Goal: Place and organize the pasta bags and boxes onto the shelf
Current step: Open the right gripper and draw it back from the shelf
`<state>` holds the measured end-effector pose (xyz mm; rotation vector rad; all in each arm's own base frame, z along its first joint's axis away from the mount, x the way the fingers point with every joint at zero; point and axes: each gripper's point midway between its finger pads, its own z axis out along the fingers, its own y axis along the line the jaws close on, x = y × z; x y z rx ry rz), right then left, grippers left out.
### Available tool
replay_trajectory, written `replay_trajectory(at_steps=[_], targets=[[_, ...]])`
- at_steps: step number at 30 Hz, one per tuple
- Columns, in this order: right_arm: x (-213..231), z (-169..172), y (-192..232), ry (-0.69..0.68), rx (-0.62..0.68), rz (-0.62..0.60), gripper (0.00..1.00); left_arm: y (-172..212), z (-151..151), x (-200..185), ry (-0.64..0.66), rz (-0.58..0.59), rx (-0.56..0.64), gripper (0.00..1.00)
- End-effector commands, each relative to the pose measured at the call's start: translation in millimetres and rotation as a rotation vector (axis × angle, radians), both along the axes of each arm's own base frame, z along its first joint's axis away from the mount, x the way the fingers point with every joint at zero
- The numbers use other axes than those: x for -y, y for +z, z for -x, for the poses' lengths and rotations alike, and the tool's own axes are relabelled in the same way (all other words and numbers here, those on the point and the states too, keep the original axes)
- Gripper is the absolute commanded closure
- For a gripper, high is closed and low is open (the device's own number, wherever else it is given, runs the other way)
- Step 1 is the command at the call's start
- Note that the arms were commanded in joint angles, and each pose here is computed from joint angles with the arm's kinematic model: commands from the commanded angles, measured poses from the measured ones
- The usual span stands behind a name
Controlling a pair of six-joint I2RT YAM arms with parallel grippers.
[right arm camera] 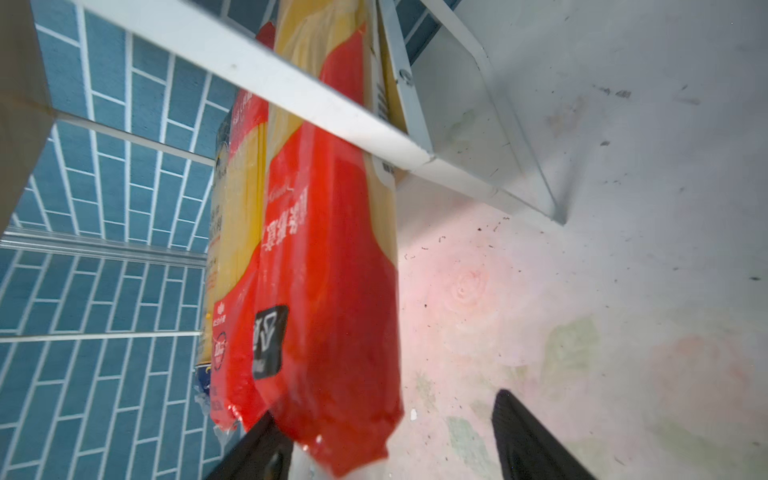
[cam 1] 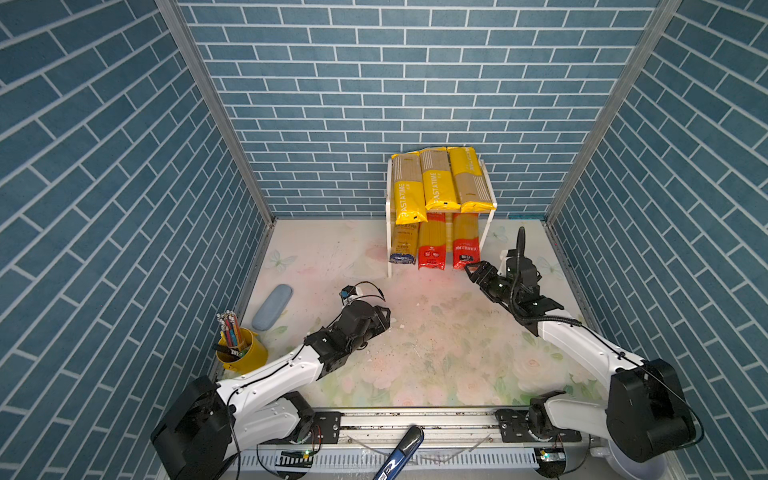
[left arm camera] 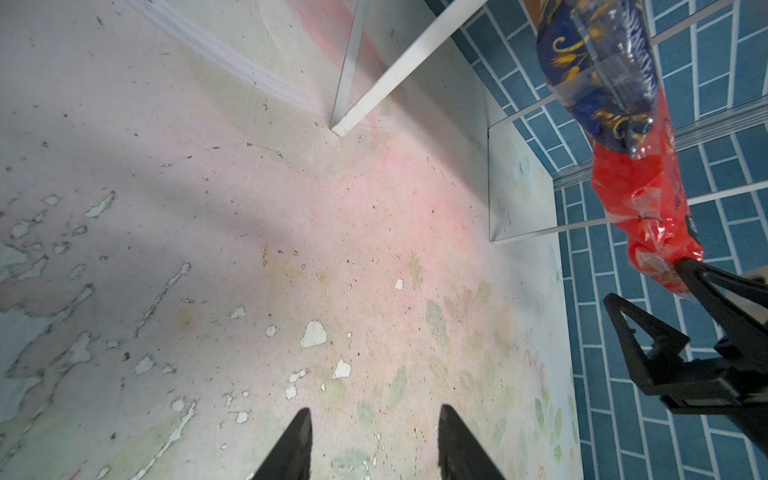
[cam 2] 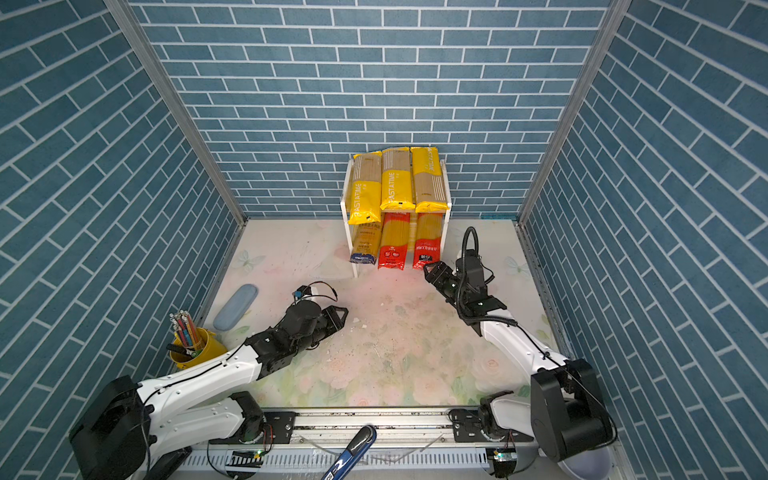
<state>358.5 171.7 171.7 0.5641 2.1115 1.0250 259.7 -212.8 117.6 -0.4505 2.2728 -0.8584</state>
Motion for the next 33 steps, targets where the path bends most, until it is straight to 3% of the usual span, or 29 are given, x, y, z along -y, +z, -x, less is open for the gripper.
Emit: replay_trajectory(at_steps=[1, 8, 18, 23, 33], targets=[[-12, -20, 41, -0.053, 0.149, -0.196, 0.25, 0, 1, 0, -0.009, -0.012, 0.008, 0.5], [-22, -27, 32, -0.079, 0.171, -0.231, 0.3, -2, 4, -3, -0.004, -0.012, 0.005, 0.5], [-29, -34, 34, -0.079, 0.195, -0.255, 0.52, -1, 4, -5, -0.002, -0.012, 0.007, 0.5], [-41, -30, 28, 0.018, 0.179, -0.244, 0.67, -2, 6, -7, 0.0, -0.018, 0.006, 0.5], [-52, -25, 27, 0.195, 0.16, -0.271, 0.87, -2, 6, -9, -0.001, -0.03, 0.014, 0.5]])
